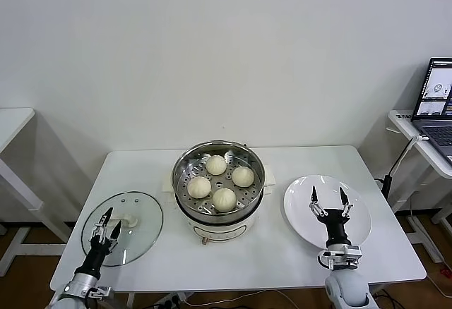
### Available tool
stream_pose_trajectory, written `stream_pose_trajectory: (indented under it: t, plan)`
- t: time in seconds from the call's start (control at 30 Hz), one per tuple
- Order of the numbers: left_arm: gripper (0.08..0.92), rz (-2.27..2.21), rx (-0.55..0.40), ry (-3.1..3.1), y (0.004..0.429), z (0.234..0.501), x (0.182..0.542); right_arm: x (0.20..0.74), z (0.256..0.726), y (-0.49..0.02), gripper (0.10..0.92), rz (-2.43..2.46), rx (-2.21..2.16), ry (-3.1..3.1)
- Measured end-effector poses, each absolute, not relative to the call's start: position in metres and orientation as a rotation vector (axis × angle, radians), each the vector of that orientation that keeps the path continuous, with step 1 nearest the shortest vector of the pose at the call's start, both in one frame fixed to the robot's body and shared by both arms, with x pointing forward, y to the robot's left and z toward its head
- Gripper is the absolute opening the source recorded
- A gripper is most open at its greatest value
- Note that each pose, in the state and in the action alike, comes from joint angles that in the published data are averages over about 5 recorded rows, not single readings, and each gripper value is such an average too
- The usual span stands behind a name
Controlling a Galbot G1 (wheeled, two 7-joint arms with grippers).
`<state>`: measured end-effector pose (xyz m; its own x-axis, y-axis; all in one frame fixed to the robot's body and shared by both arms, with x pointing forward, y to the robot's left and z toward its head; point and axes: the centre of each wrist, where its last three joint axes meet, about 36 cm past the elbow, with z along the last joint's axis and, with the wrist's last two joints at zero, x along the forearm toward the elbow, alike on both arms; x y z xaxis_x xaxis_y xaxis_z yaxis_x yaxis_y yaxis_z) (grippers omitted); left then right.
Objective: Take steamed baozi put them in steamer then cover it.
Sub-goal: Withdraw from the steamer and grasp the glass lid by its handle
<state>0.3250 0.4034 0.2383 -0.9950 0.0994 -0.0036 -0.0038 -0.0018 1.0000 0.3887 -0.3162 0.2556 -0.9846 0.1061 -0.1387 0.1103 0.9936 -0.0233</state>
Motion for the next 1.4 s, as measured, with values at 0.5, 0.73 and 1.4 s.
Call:
stream_pose_trajectory:
  t: [0.5,0.73,1.4]
  plan:
    - [0.823,2.205,0.042,2.142,0.399,0.236,0.344,0.384,0.251,-0.312,0.823,-0.068,0.168,3.003]
    - [0.823,2.22,0.036,2.142,0.397,0.233,0.351,0.383,0.251,-0.311,0.823,-0.074,0.172,3.003]
    - [0.41,2.254,0.056,2.165,0.395,0.226,0.354,0.386,0.254,-0.307,0.823,-0.083,0.175,2.991]
